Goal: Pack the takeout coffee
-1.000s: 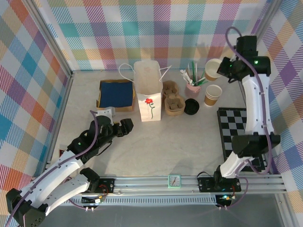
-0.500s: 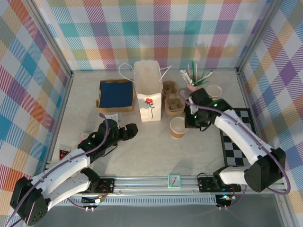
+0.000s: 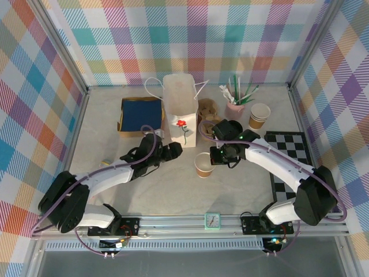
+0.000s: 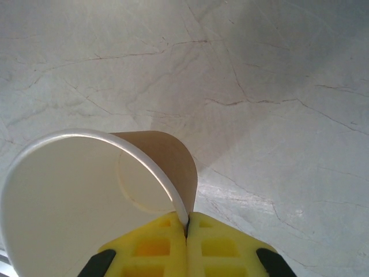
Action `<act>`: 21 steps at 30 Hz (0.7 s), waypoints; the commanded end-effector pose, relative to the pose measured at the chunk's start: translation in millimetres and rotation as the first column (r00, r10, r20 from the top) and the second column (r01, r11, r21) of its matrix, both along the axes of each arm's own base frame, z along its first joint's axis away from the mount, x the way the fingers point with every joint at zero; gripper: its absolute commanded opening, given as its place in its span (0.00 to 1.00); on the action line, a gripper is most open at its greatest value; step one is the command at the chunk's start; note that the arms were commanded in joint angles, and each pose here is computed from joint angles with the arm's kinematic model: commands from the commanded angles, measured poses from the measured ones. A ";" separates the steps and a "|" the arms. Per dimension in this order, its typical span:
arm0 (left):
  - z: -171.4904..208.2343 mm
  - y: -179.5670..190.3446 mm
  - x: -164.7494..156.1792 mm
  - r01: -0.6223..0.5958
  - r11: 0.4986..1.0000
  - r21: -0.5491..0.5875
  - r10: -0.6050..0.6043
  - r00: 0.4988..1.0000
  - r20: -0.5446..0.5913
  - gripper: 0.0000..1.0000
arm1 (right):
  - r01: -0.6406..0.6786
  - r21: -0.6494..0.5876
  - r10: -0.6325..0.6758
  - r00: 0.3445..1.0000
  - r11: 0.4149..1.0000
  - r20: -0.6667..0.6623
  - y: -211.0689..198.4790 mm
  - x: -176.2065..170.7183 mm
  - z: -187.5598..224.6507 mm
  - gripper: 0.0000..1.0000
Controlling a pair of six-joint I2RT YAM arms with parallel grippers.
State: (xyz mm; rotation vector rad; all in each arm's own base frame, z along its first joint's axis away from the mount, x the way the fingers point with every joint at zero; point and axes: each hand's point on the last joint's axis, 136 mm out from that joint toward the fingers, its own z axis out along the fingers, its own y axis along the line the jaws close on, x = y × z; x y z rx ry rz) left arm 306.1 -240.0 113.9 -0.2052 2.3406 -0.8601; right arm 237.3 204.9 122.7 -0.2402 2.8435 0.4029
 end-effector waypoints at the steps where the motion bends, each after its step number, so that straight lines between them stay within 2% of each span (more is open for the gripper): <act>1: 19.6 -15.5 19.3 0.003 0.996 -0.087 -0.001 0.999 0.033 0.75 | 0.019 -0.013 -0.019 0.999 1.000 0.033 -2.5 4.0 1.9 0.00; 12: 4.4 -27.1 63.4 -0.032 0.989 -0.147 0.030 0.999 -0.016 0.69 | 0.015 -0.053 -0.013 0.999 0.998 0.037 -7.8 3.1 -5.1 0.00; 21: 0.2 -35.8 81.4 -0.025 0.986 -0.162 0.024 1.000 -0.012 0.69 | -0.003 -0.063 0.005 0.999 0.998 0.032 2.6 2.5 -12.1 0.00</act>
